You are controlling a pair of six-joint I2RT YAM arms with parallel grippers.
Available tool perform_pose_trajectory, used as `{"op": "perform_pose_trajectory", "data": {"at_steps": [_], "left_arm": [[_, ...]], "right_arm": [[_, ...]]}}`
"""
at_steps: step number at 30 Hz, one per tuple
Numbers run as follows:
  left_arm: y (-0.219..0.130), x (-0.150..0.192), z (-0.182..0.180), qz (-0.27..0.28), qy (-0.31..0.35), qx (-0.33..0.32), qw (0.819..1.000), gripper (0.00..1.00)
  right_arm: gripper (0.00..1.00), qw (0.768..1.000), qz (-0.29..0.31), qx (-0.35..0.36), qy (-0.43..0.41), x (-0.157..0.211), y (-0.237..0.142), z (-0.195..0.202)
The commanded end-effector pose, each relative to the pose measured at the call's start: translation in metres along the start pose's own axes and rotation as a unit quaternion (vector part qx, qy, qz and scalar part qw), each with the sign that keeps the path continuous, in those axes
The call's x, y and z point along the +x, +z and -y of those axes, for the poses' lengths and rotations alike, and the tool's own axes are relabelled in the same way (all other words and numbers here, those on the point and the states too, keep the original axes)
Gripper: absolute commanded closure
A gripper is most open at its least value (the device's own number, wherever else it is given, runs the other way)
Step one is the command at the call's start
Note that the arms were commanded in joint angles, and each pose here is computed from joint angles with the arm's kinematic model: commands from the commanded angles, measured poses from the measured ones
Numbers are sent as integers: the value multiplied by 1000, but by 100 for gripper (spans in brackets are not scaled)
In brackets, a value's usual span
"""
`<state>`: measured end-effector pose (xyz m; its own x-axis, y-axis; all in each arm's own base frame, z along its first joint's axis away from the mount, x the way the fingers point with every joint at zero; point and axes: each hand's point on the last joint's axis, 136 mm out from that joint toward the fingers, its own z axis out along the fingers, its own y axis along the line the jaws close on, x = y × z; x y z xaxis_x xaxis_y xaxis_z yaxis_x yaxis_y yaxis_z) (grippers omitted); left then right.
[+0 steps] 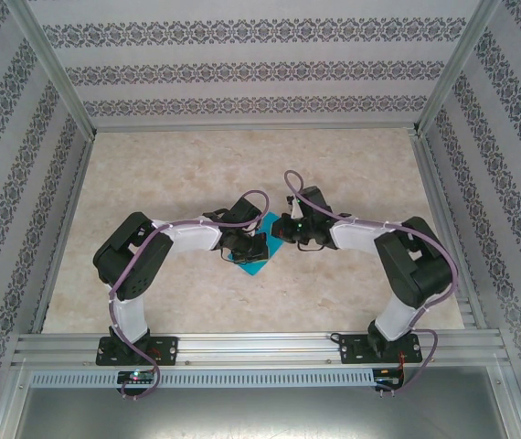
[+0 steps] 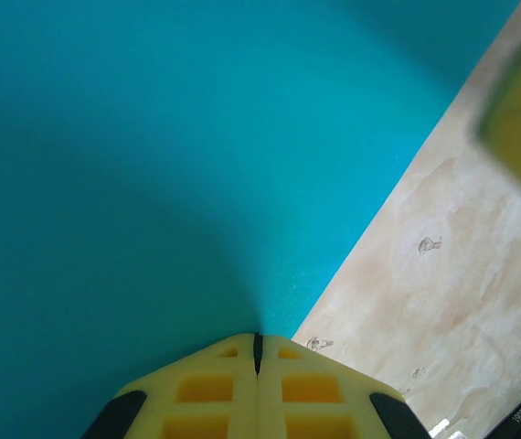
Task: Fold a paper plane with a square sheet of paper (pick it up from the middle)
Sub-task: First fold in half a square sheet of paper at the center of the table.
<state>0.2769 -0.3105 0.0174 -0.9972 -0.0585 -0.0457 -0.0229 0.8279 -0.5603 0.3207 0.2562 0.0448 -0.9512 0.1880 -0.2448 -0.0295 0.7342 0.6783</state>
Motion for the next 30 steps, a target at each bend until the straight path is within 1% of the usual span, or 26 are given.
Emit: {"op": "perform_pose_trajectory", "data": {"at_steps": [1,5,7,11,16,20,23,26,30], "left_arm": [[13,22,-49,-20,-30,-87,996,100],[14,29,-55,-27,-41,-91,995,100],[14,33,-59,-31,-42,-96,994,100],[15,41,-69,-39,-48,-107,992,100],[19,47,-78,-44,-57,-107,992,100],[19,47,-77,-43,-57,-105,992,100],[18,42,-71,-38,-52,-98,993,100],[16,35,-60,-34,-41,-88,995,100],[12,25,-47,-24,-23,-77,996,100]], "right_arm": [[100,1000,-8,13,15,2,10,13],[100,999,-20,36,31,3,17,38],[100,998,-17,50,36,-1,16,52],[100,996,9,71,54,-26,5,85],[100,993,50,79,66,-66,-11,106],[100,993,70,69,60,-87,-25,98],[100,994,82,55,52,-91,-37,82],[100,994,91,35,47,-80,-50,66],[100,996,79,23,28,-50,-54,42]]}}
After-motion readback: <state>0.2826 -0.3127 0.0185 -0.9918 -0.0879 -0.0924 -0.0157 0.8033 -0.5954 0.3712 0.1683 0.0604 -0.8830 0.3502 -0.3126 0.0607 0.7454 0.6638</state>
